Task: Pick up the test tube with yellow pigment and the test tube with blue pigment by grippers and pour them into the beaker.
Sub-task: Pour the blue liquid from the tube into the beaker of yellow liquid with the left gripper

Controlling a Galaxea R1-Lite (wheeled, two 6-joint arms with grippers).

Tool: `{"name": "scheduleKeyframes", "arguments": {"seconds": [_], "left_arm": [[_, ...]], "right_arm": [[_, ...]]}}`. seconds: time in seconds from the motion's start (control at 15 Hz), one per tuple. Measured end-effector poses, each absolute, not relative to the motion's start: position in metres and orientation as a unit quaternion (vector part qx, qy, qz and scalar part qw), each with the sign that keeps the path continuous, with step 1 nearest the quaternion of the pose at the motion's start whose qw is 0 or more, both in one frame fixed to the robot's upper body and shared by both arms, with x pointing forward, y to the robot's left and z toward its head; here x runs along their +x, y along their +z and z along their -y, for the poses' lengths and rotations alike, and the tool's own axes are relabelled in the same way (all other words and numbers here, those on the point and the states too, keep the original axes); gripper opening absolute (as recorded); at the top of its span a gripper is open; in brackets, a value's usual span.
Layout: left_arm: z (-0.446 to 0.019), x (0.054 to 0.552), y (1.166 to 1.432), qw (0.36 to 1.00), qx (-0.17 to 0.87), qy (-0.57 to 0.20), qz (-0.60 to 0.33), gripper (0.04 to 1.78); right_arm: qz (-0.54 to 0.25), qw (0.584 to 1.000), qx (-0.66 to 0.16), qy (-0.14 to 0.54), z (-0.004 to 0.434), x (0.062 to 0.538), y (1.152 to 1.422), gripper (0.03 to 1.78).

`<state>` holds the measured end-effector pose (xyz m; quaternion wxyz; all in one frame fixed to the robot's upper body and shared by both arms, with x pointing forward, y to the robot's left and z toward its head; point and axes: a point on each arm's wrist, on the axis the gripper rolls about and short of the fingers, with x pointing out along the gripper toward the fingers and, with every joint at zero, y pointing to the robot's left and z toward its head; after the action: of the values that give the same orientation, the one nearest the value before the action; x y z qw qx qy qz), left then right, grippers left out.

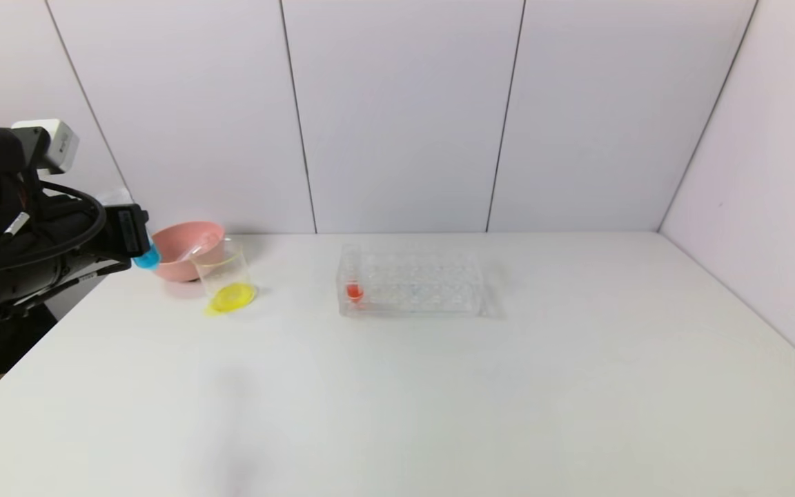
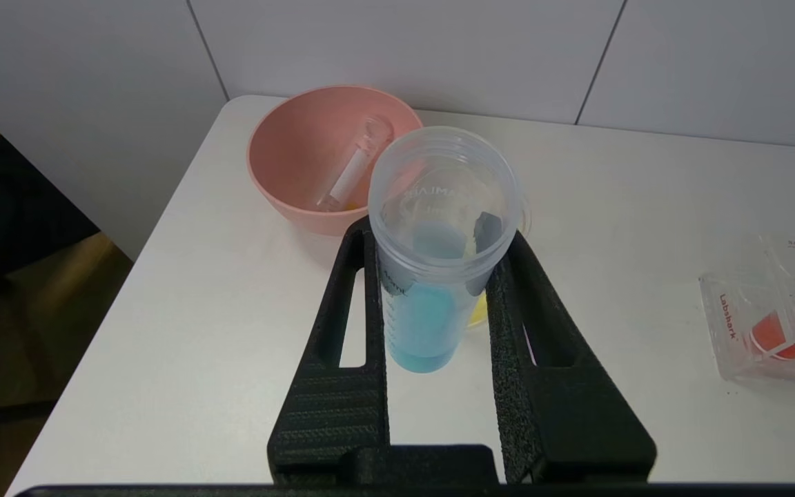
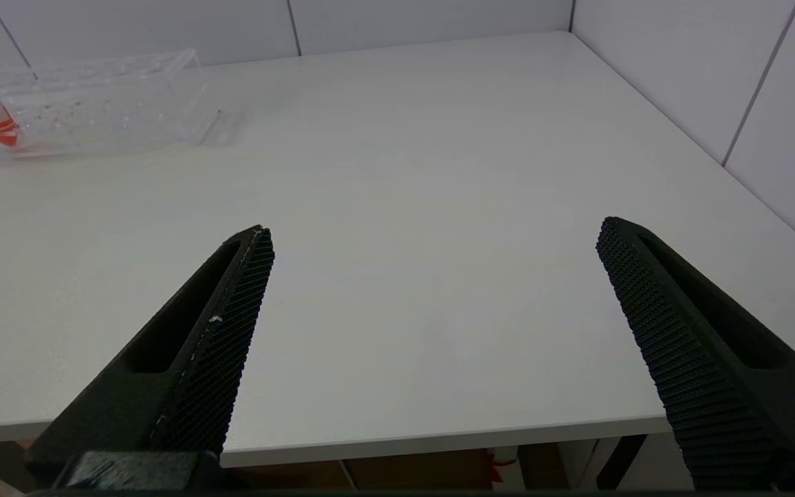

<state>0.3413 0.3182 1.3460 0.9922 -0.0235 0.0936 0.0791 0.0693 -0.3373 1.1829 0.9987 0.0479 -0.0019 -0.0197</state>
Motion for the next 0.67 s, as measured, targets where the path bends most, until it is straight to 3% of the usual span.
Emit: {"name": "scheduleKeyframes", "arguments": {"seconds": [0.67], "left_arm": [[-0.344,0.364,1.343,0.989,-0.016,0.102,-0.103,0.44]], "right_arm": [[0.002,0.999,0.048,-0.019,0.337,0.069,1.183,1.71]]}}
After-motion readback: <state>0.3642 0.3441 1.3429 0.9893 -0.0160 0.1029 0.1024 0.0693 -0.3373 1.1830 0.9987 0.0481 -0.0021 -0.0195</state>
